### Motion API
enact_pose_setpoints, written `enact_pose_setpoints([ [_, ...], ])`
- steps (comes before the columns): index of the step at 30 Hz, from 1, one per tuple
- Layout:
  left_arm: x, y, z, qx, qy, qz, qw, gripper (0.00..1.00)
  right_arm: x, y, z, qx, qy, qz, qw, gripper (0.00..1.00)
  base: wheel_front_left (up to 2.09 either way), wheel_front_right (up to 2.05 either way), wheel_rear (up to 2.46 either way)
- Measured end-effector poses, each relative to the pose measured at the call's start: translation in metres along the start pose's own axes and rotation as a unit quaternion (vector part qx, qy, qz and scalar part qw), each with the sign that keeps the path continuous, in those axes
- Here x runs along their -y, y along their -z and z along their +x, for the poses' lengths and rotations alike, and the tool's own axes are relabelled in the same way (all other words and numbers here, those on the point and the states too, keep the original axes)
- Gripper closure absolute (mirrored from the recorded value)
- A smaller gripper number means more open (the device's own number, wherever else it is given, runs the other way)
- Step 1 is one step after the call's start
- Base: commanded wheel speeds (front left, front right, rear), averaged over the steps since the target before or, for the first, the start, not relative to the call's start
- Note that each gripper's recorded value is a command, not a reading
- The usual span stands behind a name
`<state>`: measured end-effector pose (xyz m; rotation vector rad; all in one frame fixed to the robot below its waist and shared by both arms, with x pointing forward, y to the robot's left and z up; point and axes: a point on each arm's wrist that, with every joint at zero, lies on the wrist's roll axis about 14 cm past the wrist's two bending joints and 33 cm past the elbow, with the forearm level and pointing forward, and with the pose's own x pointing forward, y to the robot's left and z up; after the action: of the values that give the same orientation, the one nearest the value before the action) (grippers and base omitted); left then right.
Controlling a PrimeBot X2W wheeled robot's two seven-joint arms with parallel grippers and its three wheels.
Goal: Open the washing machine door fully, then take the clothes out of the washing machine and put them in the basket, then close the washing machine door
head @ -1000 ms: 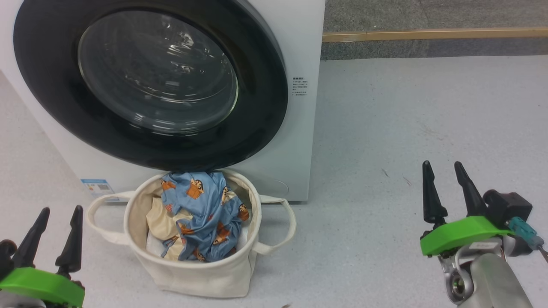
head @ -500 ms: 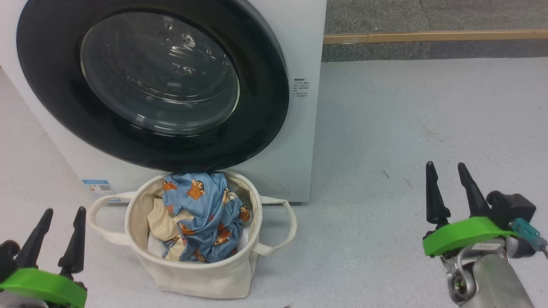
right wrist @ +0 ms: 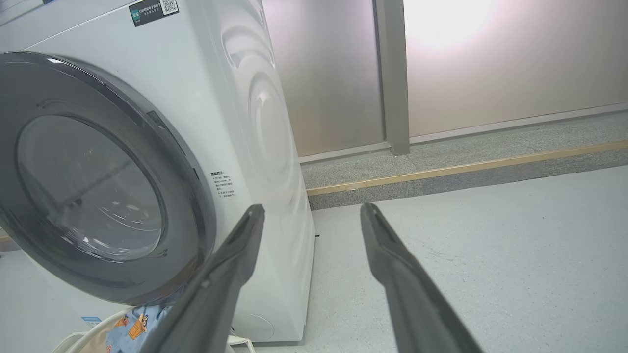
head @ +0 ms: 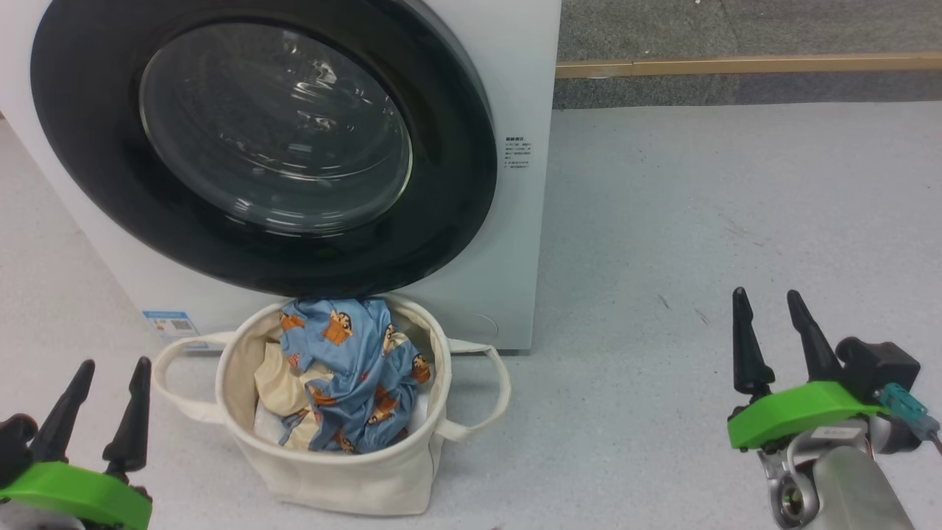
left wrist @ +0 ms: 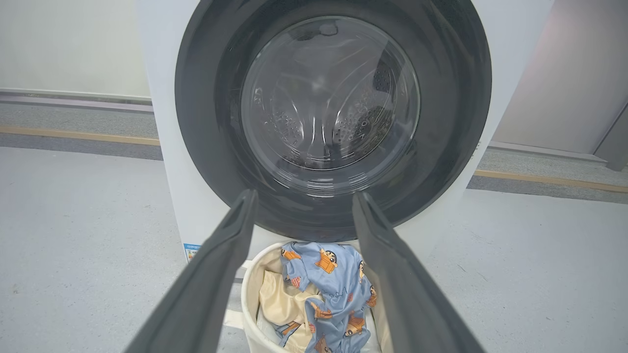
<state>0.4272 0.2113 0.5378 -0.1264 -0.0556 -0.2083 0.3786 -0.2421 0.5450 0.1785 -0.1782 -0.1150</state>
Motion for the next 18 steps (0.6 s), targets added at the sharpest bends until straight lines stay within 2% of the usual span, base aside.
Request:
enact_pose_setpoints([
  [1,0.000,0.000,0.000,0.000,0.000,0.000,1.000,0.00,0.000,0.000,0.000,0.000,0.000,0.000,1.000,0.00,0.00,0.00,0.00],
  [2,0.000,0.000,0.000,0.000,0.000,0.000,1.000,1.00,0.000,0.000,0.000,0.000,0.000,0.000,1.000,1.00,0.00,0.00,0.00],
  [4,0.001,0.006,-0.002,-0.008,-0.002,-0.004,1.000,1.00,0.001,0.005,-0.002,-0.009,0.002,0.001,1.000,1.00,0.00,0.00,0.00],
  [11,0.021,0.074,-0.035,-0.094,-0.010,-0.052,0.994,1.00,0.012,0.068,-0.042,-0.108,0.028,0.021,0.994,1.00,0.00,0.00,0.00],
  [18,0.015,0.071,-0.035,-0.090,-0.028,-0.085,0.992,1.00,0.011,0.064,-0.036,-0.102,0.035,0.058,0.993,1.00,0.00,0.00,0.00],
])
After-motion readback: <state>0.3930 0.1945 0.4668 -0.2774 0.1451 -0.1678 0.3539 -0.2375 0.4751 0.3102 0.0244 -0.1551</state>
